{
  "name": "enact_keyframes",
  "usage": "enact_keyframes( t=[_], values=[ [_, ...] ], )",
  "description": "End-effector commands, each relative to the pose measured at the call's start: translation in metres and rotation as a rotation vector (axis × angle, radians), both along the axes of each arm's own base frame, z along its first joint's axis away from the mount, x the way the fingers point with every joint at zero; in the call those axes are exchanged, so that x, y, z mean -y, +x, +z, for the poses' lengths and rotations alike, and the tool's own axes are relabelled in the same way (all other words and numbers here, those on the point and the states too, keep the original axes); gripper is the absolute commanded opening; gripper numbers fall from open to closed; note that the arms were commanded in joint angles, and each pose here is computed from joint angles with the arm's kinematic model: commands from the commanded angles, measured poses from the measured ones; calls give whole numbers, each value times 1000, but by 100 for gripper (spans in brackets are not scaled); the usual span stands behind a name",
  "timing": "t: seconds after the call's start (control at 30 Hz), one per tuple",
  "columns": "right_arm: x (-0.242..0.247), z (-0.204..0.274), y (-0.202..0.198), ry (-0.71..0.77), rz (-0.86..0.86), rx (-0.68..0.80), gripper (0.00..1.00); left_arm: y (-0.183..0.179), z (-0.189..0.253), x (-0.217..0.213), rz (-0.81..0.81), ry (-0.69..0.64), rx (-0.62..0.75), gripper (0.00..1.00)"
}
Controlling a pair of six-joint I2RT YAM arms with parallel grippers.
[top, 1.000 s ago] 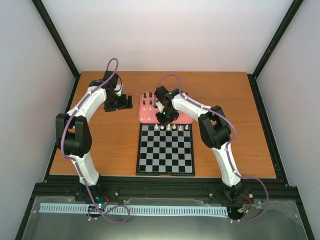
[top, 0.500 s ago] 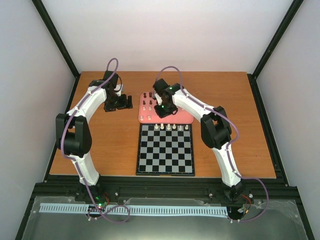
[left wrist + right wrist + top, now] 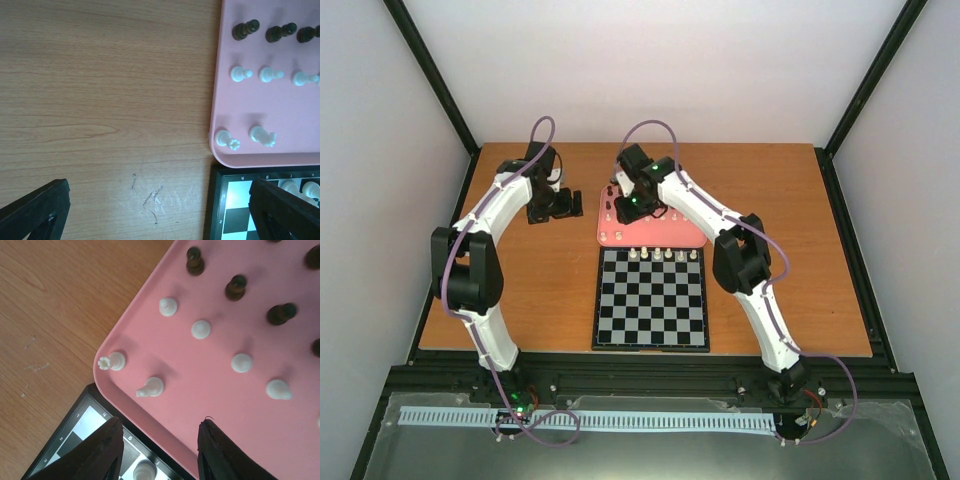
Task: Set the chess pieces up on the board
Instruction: Pick up the chess piece from the storage box.
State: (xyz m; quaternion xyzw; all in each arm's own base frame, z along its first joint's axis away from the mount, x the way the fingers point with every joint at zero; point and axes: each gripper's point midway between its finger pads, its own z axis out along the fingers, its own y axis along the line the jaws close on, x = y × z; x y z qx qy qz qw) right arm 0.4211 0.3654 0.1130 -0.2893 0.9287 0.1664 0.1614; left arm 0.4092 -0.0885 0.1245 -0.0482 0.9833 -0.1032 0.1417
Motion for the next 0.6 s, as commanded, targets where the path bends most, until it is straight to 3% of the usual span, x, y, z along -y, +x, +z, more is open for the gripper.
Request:
enact_keyframes(
  t=[0.0,0.17,0.57],
  values=[
    [-17,-18,-18,4,59,-63,42,2,6,-25,113,6,1,100],
    [-23,-30,-21,7,71,-84,42,-3,4,-51,222,-67,-13,100],
    [-25,-55,-13,-30,53,-93,42,-8,5,-51,222,-76,-5,100]
  ],
)
